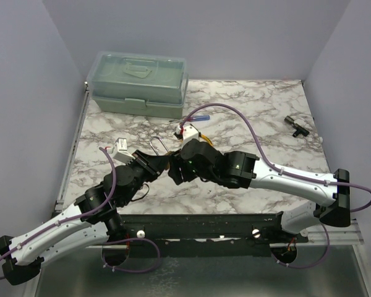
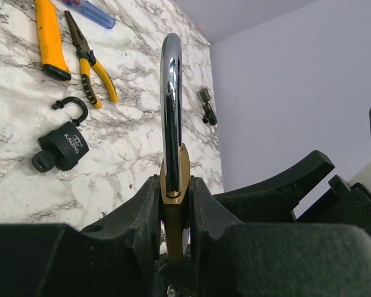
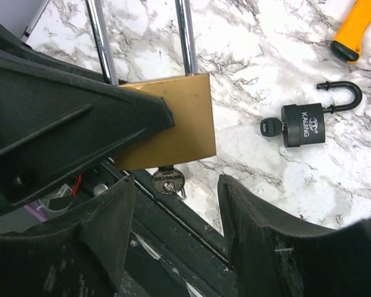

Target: Unlock with the key

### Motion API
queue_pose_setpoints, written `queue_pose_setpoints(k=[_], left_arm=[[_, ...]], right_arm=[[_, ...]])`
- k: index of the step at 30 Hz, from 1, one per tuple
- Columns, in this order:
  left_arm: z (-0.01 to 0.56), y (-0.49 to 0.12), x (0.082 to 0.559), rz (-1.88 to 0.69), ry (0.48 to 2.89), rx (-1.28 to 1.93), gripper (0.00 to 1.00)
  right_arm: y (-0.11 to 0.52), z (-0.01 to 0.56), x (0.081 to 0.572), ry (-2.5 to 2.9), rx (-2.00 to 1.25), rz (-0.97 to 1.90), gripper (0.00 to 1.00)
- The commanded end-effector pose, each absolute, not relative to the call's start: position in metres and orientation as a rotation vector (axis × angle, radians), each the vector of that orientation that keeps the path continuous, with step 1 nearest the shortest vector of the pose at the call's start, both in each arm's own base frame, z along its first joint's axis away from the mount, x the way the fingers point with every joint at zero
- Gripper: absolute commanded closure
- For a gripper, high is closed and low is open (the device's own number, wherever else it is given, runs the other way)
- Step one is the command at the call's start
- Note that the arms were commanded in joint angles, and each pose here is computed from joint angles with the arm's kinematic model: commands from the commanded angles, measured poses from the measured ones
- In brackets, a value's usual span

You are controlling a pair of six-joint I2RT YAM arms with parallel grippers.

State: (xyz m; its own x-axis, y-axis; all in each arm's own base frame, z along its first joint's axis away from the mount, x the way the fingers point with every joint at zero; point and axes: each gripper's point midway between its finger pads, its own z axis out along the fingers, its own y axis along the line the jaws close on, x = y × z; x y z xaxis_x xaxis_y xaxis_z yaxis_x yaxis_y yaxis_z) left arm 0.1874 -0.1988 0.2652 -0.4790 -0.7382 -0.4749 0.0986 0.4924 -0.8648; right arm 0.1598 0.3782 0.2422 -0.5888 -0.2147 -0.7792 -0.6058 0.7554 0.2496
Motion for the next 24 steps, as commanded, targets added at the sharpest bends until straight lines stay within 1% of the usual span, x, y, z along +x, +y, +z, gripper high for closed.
queue_pose_setpoints(k=[1,12,24], left_arm=[[0.3072,-0.1964,0.1897,-1.221,1.679,-0.595,1.00],[0.3109,-0.1960,0.1884,-1.236,1.672,-0.597,1.00],[0.3095,-0.1969,0.1882,-1.242,1.677,-0.602,1.00]], right_arm=[[0.3824,0.2487,0.1646,2.155,-0.618,0.614,0.40],[0.3892,0.2505,0.1677,2.138,-0.629,0.590,0.47],[0.3905,0.2507,0.1701,2.131,-0.635,0.571,0.58]])
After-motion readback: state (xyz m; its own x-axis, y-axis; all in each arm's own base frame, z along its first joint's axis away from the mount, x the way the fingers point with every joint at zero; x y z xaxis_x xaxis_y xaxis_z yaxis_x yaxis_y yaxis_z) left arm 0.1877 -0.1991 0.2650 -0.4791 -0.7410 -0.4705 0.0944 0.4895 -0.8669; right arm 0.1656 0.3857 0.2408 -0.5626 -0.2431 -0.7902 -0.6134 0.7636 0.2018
